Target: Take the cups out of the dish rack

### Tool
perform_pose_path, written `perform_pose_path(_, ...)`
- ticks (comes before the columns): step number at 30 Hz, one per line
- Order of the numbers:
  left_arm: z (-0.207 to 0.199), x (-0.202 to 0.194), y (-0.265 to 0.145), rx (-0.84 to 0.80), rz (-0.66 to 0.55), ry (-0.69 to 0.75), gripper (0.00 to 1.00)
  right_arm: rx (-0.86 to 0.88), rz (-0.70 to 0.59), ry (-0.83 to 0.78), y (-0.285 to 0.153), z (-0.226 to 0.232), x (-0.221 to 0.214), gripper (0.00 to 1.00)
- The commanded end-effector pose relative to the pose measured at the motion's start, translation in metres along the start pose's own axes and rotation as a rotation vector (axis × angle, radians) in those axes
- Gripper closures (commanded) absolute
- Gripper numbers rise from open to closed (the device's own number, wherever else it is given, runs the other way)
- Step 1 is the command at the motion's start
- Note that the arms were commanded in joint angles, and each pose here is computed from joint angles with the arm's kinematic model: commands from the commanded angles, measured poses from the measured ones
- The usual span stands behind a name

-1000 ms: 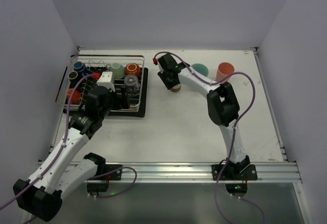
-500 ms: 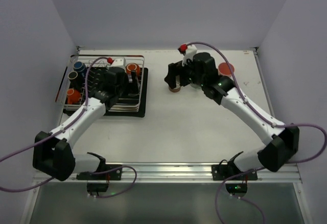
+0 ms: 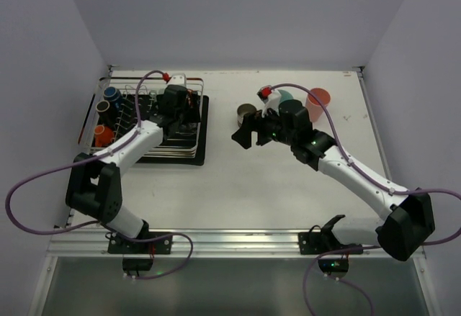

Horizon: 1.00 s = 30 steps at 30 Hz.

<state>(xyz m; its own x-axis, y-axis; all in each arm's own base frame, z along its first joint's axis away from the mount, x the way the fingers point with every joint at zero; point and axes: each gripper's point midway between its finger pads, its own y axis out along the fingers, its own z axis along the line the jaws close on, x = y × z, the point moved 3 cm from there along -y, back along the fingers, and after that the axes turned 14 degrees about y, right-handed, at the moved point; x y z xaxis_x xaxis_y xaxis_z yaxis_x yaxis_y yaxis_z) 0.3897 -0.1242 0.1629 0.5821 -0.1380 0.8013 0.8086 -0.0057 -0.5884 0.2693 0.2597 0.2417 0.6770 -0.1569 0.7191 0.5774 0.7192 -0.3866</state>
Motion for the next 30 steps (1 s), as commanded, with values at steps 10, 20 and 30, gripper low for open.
perform_pose_path(10, 0.029, 0.052, -0.033, 0.105, -0.201, -0.089, 0.55, 0.283, -0.086, 0.099, -0.016, 0.060, 0.021, 0.15)
perform_pose_path(20, 0.001, 0.071, -0.157, -0.333, -0.489, -0.245, 0.63, 0.596, -0.193, 0.373, -0.035, 0.097, 0.031, 0.16)
perform_pose_path(30, -0.051, 0.050, -0.240, -0.938, -0.591, -0.406, 0.64, 0.800, -0.142, 0.469, -0.045, 0.123, 0.036, 0.19)
